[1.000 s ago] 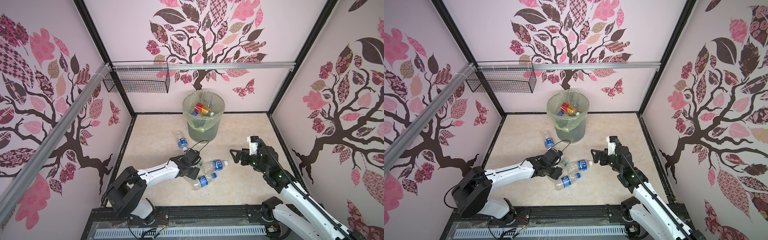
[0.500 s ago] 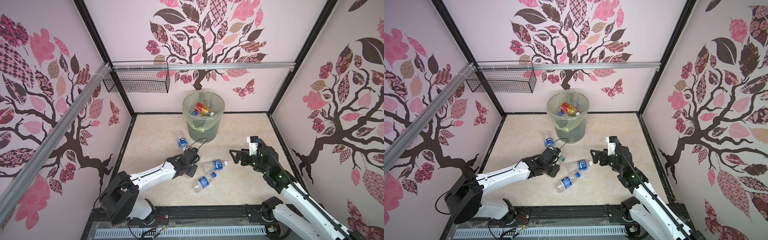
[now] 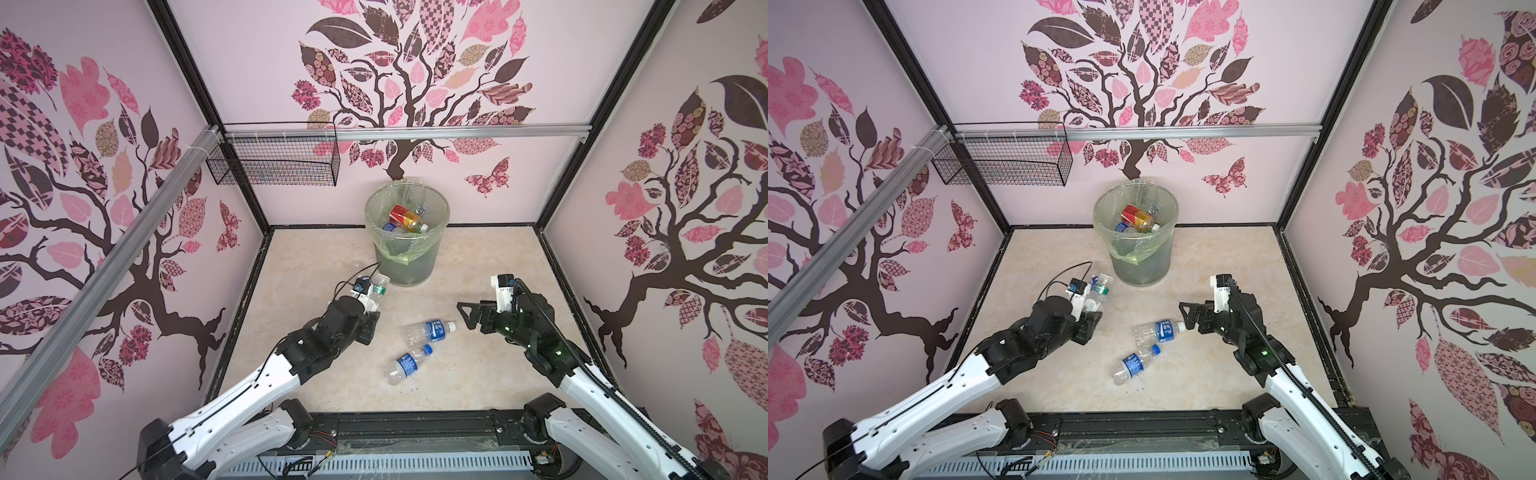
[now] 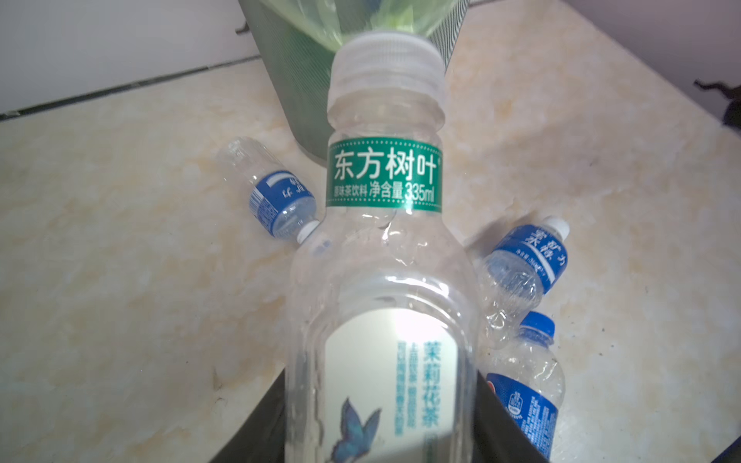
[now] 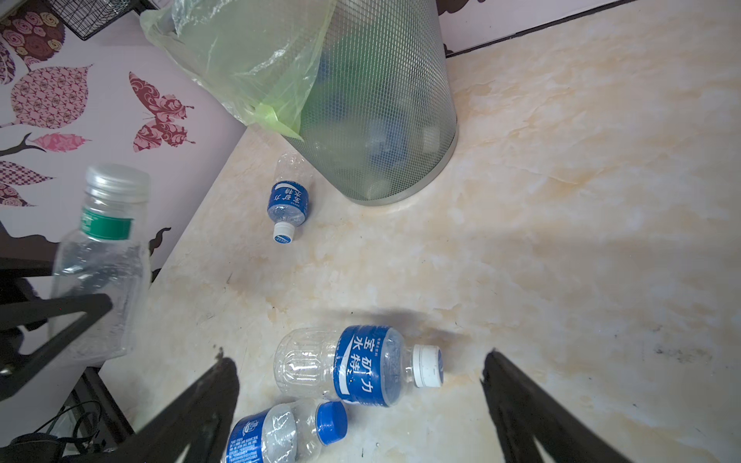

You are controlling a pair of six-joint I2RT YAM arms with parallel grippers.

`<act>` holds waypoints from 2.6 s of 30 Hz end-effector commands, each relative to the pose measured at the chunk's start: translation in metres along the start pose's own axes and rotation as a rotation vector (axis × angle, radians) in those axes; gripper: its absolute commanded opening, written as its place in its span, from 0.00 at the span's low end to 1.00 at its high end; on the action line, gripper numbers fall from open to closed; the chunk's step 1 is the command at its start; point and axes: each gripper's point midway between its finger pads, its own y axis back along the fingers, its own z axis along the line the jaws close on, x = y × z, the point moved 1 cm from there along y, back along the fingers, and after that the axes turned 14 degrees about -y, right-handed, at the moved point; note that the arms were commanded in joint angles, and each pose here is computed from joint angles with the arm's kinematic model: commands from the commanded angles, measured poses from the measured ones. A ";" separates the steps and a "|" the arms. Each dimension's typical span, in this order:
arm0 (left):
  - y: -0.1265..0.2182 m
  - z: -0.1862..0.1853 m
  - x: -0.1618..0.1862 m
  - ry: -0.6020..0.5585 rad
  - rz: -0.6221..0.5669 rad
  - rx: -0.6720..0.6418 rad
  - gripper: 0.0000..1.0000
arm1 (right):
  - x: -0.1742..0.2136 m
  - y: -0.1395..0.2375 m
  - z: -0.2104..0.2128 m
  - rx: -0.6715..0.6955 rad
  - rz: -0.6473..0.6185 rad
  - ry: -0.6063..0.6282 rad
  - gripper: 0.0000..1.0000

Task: Throw the plastic bottles in the bin
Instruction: 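Close the left gripper on the green-label tea bottle and lift it, then carry the tea bottle over the wastebasket and open the left gripper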

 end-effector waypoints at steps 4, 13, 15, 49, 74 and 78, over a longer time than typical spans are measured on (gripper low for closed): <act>0.024 0.013 0.001 0.076 -0.146 -0.034 0.52 | 0.002 0.000 0.003 -0.022 0.007 -0.013 0.97; 0.044 0.021 -0.006 0.115 -0.210 -0.039 0.52 | 0.006 -0.002 0.002 -0.025 0.025 -0.023 0.97; 0.045 0.019 -0.011 0.116 -0.212 -0.024 0.52 | 0.007 -0.002 0.001 -0.024 0.025 -0.023 0.97; 0.030 0.088 -0.151 0.039 -0.165 -0.168 0.98 | 0.000 -0.011 0.006 -0.007 0.056 0.007 0.96; 0.071 0.080 -0.029 0.184 -0.191 -0.191 0.98 | 0.064 -0.075 0.019 0.128 0.557 0.734 0.89; 0.070 0.077 -0.030 0.188 -0.195 -0.175 0.98 | 0.077 -0.076 0.017 0.077 0.605 0.774 0.87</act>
